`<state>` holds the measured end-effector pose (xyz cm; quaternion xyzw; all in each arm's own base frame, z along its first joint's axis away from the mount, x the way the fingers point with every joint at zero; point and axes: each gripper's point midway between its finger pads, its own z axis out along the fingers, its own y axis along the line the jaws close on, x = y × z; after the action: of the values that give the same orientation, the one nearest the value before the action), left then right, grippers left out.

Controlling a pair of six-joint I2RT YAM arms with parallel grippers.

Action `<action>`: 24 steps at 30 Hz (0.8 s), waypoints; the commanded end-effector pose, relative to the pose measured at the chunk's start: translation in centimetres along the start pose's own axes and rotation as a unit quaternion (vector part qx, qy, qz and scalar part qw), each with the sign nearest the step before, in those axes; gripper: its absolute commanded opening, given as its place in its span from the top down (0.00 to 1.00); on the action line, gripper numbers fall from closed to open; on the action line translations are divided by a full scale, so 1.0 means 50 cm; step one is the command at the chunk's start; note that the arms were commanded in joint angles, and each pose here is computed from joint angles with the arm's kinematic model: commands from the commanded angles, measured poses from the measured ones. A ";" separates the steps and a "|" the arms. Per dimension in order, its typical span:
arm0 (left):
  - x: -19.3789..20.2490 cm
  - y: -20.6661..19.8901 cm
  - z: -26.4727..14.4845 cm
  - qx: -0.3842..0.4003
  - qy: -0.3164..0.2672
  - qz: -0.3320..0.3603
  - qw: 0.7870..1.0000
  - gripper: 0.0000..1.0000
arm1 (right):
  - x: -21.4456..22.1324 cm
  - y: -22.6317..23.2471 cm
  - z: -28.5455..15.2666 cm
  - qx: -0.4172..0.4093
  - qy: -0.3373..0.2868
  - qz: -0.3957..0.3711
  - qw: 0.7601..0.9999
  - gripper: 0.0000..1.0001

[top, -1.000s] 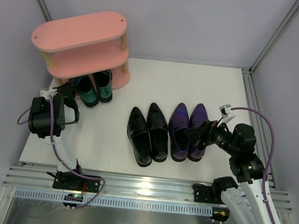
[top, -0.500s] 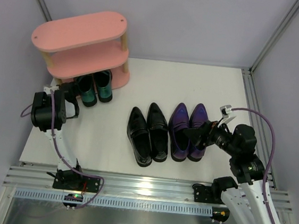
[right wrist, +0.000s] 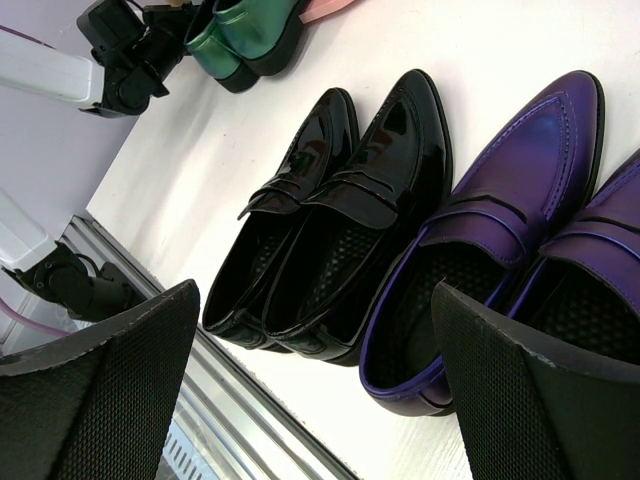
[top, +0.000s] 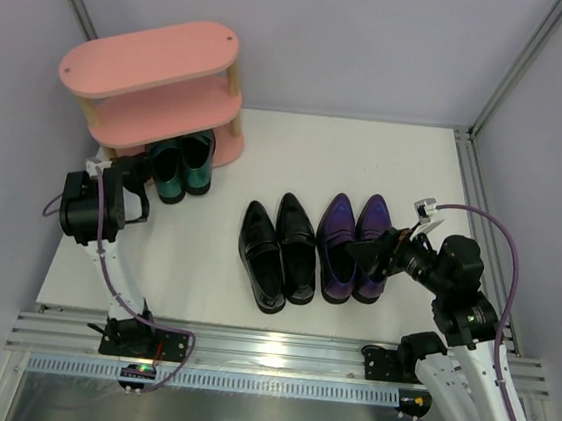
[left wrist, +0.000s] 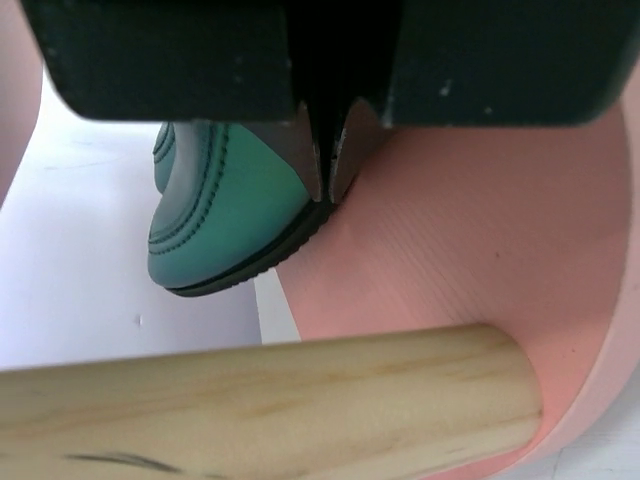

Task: Place and organize the shoes onto the shoe shelf

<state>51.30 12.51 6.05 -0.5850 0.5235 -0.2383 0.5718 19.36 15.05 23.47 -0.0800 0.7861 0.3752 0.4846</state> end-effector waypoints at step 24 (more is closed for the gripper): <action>-0.011 -0.088 -0.269 -0.067 0.121 0.174 0.975 1.00 | -0.029 0.036 -0.032 -0.019 -0.030 -0.024 0.999 0.03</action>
<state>43.15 8.38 15.38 -0.5042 0.6562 -0.1717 0.5345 18.53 14.84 24.00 -0.0831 0.7793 0.3765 0.4940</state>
